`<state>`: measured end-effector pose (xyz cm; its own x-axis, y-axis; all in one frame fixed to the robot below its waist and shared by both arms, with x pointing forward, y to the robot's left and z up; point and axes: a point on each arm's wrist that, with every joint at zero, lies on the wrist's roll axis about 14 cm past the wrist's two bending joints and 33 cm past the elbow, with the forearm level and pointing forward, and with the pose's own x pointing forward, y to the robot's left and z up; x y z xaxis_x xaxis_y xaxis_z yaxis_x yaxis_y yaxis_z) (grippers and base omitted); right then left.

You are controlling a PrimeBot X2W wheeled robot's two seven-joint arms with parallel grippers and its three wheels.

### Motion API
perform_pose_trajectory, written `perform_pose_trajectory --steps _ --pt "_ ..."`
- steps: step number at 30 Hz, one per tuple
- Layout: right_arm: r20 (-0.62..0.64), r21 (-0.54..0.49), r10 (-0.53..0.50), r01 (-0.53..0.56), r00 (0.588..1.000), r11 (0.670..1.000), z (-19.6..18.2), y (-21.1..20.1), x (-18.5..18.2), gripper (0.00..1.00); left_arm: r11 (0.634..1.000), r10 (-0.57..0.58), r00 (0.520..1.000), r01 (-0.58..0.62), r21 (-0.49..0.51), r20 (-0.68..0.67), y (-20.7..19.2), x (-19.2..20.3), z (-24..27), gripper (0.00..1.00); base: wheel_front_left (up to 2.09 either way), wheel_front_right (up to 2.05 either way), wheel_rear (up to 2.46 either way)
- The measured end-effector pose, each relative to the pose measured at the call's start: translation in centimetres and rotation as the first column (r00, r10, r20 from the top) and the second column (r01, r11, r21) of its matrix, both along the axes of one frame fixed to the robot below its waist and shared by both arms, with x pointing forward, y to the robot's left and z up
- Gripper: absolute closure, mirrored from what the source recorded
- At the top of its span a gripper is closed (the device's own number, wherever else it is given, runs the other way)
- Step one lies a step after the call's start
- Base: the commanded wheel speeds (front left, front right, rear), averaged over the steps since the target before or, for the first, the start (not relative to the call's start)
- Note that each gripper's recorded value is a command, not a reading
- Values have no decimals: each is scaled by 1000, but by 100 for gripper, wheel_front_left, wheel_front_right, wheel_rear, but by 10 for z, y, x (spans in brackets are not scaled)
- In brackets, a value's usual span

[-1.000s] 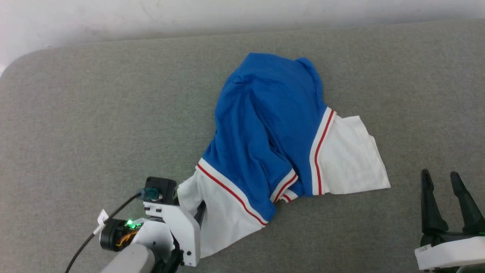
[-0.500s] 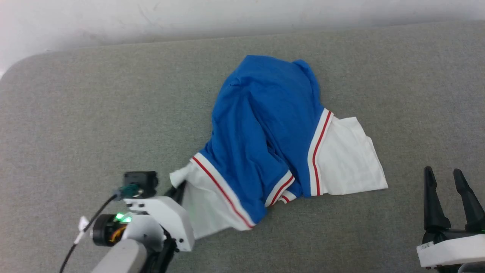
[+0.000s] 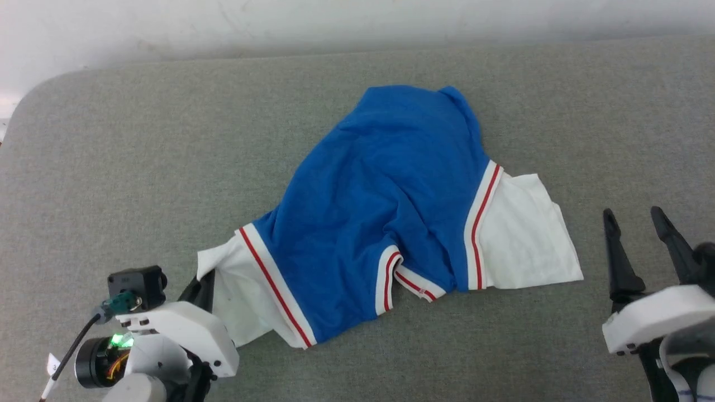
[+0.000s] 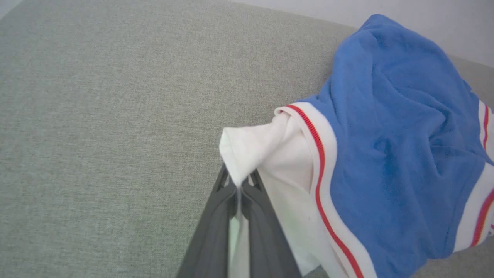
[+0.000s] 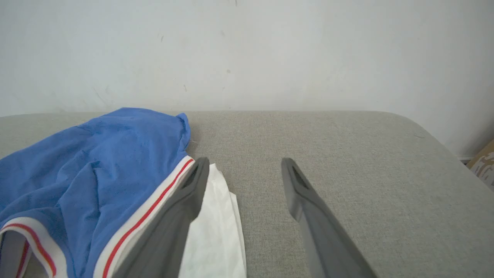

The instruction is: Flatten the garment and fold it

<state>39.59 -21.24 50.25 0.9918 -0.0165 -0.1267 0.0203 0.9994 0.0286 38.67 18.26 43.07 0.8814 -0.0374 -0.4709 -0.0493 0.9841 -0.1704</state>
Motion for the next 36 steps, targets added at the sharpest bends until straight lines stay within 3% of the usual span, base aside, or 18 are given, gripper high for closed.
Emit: perform_pose_trajectory --steps 4,10,17,26,27,28,29,30,33,36 --pt "-164 -14 13 -15 986 1000 -29 4 8 0 1000 -1 1000 1 -3 -1 0 1 -1 100 0 0 0" --pt "-368 -35 50 -67 929 997 -69 11 16 0 1000 -18 1000 17 -8 -22 -6 4 -7 100 0 0 0" --pt "-492 -70 67 -117 868 991 -103 9 22 0 1000 -23 999 22 -15 -45 -9 7 -15 100 0 0 0" --pt "-648 -17 129 -184 750 983 -136 22 22 0 1000 -10 997 9 -13 -75 -3 7 -25 100 0 0 0" --pt "-657 -13 133 -188 742 982 -136 22 22 12 1000 -14 997 13 -14 -76 -3 6 -25 100 0 0 0" --pt "-662 -6 137 -188 737 982 -137 23 22 62 1000 -13 997 12 -15 -78 -3 6 -26 100 0 0 0" --pt "-662 6 142 -184 736 983 -136 24 23 87 1000 -11 997 10 -18 -78 -3 6 -25 100 0 0 0" --pt "-660 18 146 -179 737 984 -135 25 23 100 1000 -9 997 7 -23 -76 -4 6 -25 100 0 0 0" --pt "-642 55 168 -174 748 983 -130 34 24 100 999 -11 998 7 -52 -68 -7 6 -21 100 0 0 0" --pt "-579 66 167 -159 798 985 -116 36 29 100 997 1 999 -4 -81 -37 -8 8 -12 100 0 0 0"
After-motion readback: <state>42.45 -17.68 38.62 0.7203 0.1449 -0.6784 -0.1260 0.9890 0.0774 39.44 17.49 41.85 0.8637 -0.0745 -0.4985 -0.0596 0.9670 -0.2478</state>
